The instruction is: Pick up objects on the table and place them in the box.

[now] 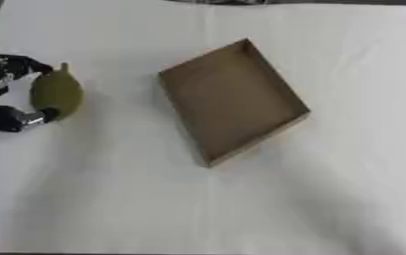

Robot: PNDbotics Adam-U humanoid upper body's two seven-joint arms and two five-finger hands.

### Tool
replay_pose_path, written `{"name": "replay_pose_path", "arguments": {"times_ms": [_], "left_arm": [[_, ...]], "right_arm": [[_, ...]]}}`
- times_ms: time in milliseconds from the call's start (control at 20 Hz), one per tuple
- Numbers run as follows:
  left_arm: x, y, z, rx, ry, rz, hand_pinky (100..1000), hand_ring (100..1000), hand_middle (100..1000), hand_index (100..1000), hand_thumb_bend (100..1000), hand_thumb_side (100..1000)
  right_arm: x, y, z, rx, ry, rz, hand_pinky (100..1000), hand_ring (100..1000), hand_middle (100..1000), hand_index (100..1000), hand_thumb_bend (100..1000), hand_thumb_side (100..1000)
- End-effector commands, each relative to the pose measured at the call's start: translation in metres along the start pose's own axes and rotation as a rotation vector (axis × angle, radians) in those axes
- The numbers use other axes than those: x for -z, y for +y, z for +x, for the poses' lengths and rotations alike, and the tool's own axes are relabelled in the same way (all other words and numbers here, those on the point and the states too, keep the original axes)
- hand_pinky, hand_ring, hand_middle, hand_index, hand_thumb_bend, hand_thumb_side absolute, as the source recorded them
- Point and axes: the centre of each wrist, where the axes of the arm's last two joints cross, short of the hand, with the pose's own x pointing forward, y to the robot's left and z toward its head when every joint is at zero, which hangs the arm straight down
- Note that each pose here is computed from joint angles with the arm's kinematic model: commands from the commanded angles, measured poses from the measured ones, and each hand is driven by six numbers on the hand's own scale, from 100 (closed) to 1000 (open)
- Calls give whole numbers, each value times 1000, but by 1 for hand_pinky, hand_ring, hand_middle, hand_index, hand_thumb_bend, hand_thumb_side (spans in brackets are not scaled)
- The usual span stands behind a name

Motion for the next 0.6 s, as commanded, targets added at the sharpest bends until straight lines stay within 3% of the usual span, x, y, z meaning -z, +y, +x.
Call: {"name": "replay_pose_path", "arguments": {"times_ms": [50,400,600], "left_arm": [[2,10,-3,19,10,3,938,907,820,950,434,859],[11,3,-2,68,38,-1,926,884,800,941,489,720],[13,-1,-3,106,55,11,928,885,800,941,498,708]], "right_arm": [[4,-3,5,3,-24,-10,753,558,647,836,100,531],[3,-3,4,7,-20,-14,754,558,647,837,100,531],[3,-3,4,8,-18,-16,754,558,647,837,100,531]]}}
